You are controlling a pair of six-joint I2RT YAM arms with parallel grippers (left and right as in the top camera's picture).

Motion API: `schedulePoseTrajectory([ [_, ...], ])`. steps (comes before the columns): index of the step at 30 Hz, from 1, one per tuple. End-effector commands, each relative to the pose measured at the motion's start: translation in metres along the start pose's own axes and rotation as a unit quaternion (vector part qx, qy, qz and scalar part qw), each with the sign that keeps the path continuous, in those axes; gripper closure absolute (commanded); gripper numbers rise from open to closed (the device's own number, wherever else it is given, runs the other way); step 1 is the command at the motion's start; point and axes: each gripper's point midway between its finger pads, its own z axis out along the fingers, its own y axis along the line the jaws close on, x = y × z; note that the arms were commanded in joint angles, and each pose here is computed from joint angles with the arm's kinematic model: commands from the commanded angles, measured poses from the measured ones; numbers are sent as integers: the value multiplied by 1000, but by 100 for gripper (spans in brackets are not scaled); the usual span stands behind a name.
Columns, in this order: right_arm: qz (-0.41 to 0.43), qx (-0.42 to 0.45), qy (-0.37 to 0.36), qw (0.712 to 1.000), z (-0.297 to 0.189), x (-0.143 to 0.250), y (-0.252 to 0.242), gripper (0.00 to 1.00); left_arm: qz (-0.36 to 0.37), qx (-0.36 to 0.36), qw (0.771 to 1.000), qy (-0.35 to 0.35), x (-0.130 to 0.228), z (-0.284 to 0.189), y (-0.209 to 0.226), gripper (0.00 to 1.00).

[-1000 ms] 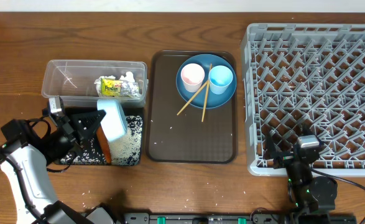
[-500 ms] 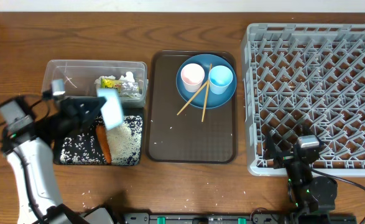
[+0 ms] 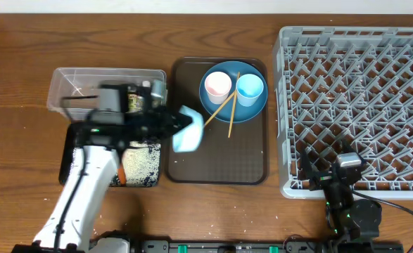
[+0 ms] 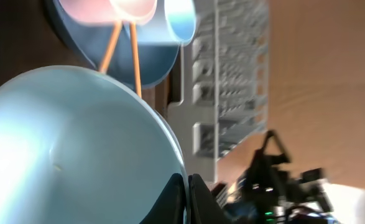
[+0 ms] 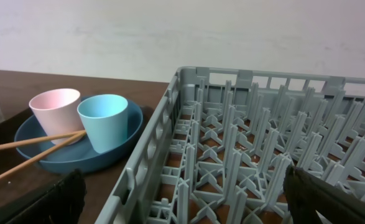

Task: Sort waste into correct bins and load items into the dishwasher rack
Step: 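Carry the emptied bowl right and set it on the brown tray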

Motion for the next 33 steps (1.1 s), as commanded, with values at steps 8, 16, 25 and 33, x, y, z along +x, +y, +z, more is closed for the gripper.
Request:
schedulePoseTrajectory([
  [8,3,-5,-1,1000,0,0,2,1,96,-230,968,-31,26,37,29,94],
  [16,3,-5,-1,1000,0,0,2,1,170,-292,941,-22,54,57,31,94],
  [25,3,-5,-1,1000,0,0,2,1,190,-314,930,14,74,77,42,94],
  [33,3,-5,-1,1000,0,0,2,1,184,-332,925,33,79,84,57,94],
])
